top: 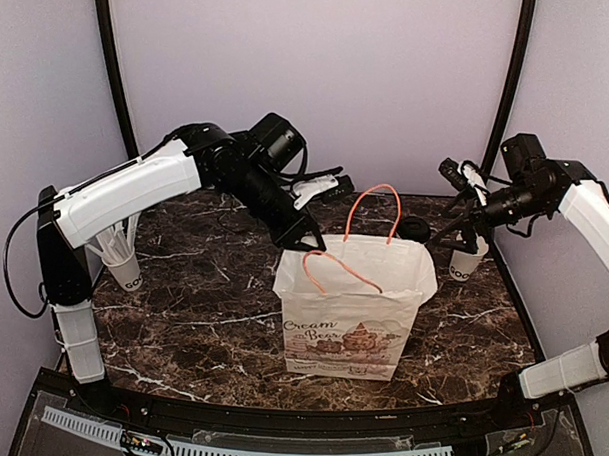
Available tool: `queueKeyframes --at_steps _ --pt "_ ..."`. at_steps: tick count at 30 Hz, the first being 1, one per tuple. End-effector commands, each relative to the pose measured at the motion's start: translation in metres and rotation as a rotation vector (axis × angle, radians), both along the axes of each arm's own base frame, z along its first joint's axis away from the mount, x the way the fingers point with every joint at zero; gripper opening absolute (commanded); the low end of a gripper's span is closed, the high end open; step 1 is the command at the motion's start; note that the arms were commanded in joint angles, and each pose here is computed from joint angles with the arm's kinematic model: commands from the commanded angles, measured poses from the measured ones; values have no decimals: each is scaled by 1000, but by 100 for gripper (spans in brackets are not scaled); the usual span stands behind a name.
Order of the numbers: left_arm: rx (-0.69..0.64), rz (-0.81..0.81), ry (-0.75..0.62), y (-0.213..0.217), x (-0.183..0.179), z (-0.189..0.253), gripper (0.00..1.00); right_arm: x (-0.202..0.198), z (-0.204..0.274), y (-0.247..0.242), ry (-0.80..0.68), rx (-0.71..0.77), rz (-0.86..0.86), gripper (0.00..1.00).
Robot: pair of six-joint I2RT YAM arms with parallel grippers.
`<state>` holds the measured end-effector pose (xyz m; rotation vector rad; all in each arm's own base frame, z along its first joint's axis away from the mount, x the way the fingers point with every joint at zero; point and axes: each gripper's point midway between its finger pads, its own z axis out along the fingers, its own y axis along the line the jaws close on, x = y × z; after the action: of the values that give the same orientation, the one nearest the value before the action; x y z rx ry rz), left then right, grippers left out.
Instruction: Pack the takeout coffee
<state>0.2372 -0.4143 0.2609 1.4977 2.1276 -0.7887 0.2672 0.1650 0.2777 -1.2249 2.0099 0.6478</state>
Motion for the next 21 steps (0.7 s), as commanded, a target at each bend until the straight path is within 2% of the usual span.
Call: queueKeyframes --at_steps 1,6,7,8,10,12,17,19,20,21 --pt "6 27 -167 20 7 36 0 4 -2 1 -1 -3 -6 99" --pt "76 164 -418 63 31 63 0 9 -8 1 9 -14 -14 99" --pt "39 172 -473 69 28 81 0 10 -10 1 12 -16 -16 99" --pt "57 191 -506 75 29 80 0 11 -12 1 17 -18 -17 99" --pt "-11 180 -584 76 9 100 0 12 -16 1 27 -22 -19 99" --pt "-37 130 -606 64 -12 91 0 14 -21 0 36 -27 -22 99" --pt "39 75 -538 45 -50 9 0 16 -30 1 62 -30 -23 99" --pt "51 111 -604 44 -58 1 0 15 -32 1 69 -32 -24 99" --pt "-3 101 -630 36 -72 10 0 15 -33 1 71 -33 -23 99" --pt "6 116 -660 38 -74 6 0 14 -33 1 73 -32 -21 99"
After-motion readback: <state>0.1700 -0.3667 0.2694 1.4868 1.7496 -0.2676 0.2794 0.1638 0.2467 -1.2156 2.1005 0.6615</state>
